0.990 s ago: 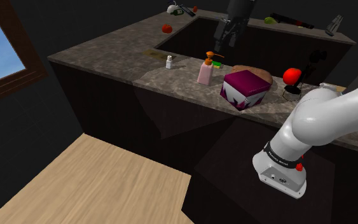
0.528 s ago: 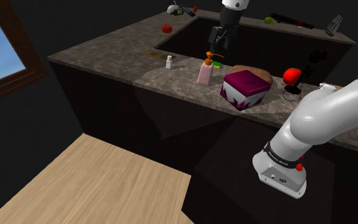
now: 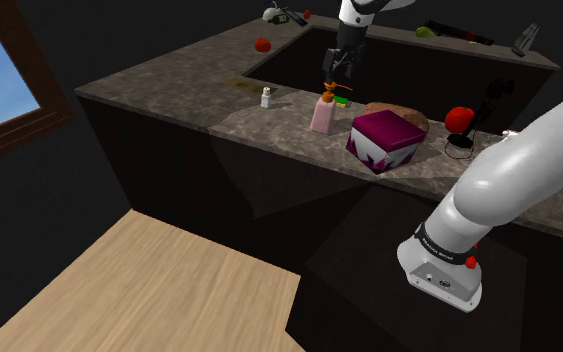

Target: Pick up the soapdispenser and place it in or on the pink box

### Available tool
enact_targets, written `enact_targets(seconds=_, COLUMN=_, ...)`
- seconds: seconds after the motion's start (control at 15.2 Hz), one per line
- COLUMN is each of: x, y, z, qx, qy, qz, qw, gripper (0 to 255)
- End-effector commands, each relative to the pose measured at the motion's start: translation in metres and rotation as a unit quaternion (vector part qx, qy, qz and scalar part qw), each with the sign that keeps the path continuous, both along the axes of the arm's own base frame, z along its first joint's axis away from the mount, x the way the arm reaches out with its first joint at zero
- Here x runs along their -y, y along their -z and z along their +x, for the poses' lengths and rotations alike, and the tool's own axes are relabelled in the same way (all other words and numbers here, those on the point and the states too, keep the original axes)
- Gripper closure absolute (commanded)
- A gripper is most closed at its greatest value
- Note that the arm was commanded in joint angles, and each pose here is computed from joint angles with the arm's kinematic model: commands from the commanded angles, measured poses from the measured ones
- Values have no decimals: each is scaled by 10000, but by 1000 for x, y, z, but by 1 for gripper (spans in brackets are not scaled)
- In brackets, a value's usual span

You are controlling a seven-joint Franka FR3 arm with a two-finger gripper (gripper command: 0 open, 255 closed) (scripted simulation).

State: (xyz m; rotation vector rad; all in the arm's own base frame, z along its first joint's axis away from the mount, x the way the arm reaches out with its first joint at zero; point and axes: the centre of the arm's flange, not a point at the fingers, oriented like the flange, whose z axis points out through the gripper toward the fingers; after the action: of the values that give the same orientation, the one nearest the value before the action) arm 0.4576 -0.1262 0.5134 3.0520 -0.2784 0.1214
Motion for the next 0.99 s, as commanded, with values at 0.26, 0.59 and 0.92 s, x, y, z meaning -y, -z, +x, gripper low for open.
enact_targets(seconds=0.26, x=59, y=32, z=42, qx=-98, qy=130, qz=-114, qw=9998, gripper=0)
enact_targets(seconds=0.59, x=109, y=57, z=75, qx=-182, qy=239, qz=-207, qw=9993, gripper=0)
enact_targets(seconds=0.92, x=160, y=82, z=107, qx=-265, qy=347, qz=-299, qw=9986, gripper=0)
